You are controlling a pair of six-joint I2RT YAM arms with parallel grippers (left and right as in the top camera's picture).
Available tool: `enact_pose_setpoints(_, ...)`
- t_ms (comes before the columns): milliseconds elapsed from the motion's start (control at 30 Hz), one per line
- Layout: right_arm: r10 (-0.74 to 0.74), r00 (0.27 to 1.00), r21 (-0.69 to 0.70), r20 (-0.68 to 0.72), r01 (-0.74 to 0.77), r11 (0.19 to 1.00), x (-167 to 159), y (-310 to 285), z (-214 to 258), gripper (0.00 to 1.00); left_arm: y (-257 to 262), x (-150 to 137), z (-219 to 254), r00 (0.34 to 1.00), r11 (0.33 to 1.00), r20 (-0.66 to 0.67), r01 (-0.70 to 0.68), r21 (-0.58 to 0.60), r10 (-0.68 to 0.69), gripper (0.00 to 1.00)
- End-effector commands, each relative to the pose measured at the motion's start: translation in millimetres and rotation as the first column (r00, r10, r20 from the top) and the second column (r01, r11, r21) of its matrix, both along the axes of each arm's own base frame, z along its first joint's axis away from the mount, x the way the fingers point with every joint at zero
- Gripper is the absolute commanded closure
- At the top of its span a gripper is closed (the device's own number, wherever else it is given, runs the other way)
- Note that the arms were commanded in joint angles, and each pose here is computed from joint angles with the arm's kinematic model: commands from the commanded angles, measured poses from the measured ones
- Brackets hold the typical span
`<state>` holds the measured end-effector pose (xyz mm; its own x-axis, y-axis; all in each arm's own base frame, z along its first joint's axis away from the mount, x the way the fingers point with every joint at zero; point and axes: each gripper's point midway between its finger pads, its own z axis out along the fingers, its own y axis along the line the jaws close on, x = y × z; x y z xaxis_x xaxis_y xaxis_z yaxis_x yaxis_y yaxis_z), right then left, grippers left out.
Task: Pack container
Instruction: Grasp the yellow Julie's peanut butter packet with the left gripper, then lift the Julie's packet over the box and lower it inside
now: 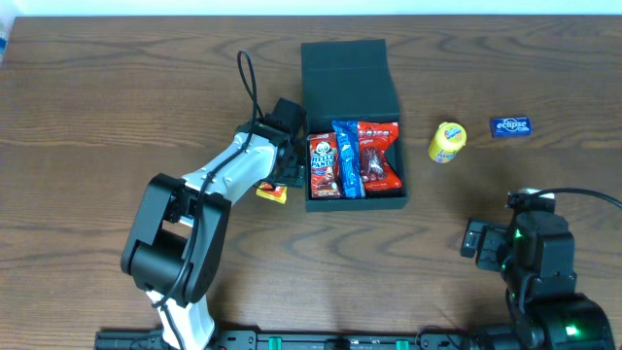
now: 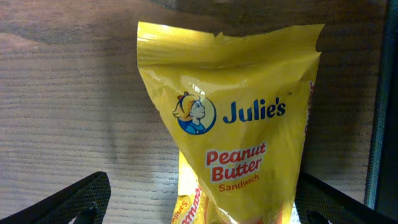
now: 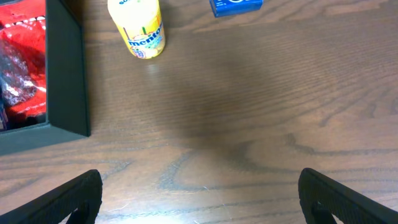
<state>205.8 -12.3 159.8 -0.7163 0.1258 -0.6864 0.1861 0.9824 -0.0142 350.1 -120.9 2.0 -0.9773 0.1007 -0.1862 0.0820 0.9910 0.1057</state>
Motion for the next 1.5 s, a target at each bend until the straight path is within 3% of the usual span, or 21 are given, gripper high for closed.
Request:
enact_pose_setpoints(0, -0.005, 1.000, -0.009, 0.003, 0.005, 1.000, 0, -2, 1, 0.01, 0, 2, -10, 1.000, 1.000, -0.025, 0.004, -0.001, -0.005, 0.03)
enact_pose_setpoints(33, -0.005, 1.000, -0.009, 0.003, 0.005, 1.000, 0, -2, 1, 0.01, -2, 2, -11, 1.000, 1.000, -0.026, 0.005, -0.008, -0.006, 0.00)
enact_pose_setpoints(167, -0.005, 1.000, -0.009, 0.003, 0.005, 1.000, 0, -2, 1, 0.01, -3, 3, -11, 1.000, 1.000, -0.027, 0.006, -0.016, -0.006, 0.30)
enact_pose_setpoints(267, -0.005, 1.000, -0.009, 0.003, 0.005, 1.000, 0, -2, 1, 0.01, -3, 3, -11, 1.000, 1.000, -0.026, 0.006, -0.016, -0.006, 0.44)
enact_pose_setpoints(600, -0.005, 1.000, -0.009, 0.003, 0.005, 1.000, 0, -2, 1, 0.01, -3, 3, -11, 1.000, 1.000, -0.026, 0.005, -0.016, -0.006, 0.65)
enact_pose_setpoints(1167, -0.005, 1.000, -0.009, 0.003, 0.005, 1.000, 0, -2, 1, 0.01, -3, 2, -10, 0.999, 0.999, -0.025, -0.026, -0.022, 0.026, 0.77)
enact_pose_setpoints(1233, -0.005, 1.000, -0.009, 0.003, 0.005, 1.000, 0, -2, 1, 0.01, -3, 2, -4, 0.999, 0.999, -0.017, -0.039, -0.027, 0.038, 0.81)
enact_pose_setpoints(1467, -0.005, 1.000, -0.009, 0.003, 0.005, 1.000, 0, -2, 1, 0.01, -5, 7, 34, 0.997, 0.997, 0.063, -0.034, -0.064, 0.038, 0.80)
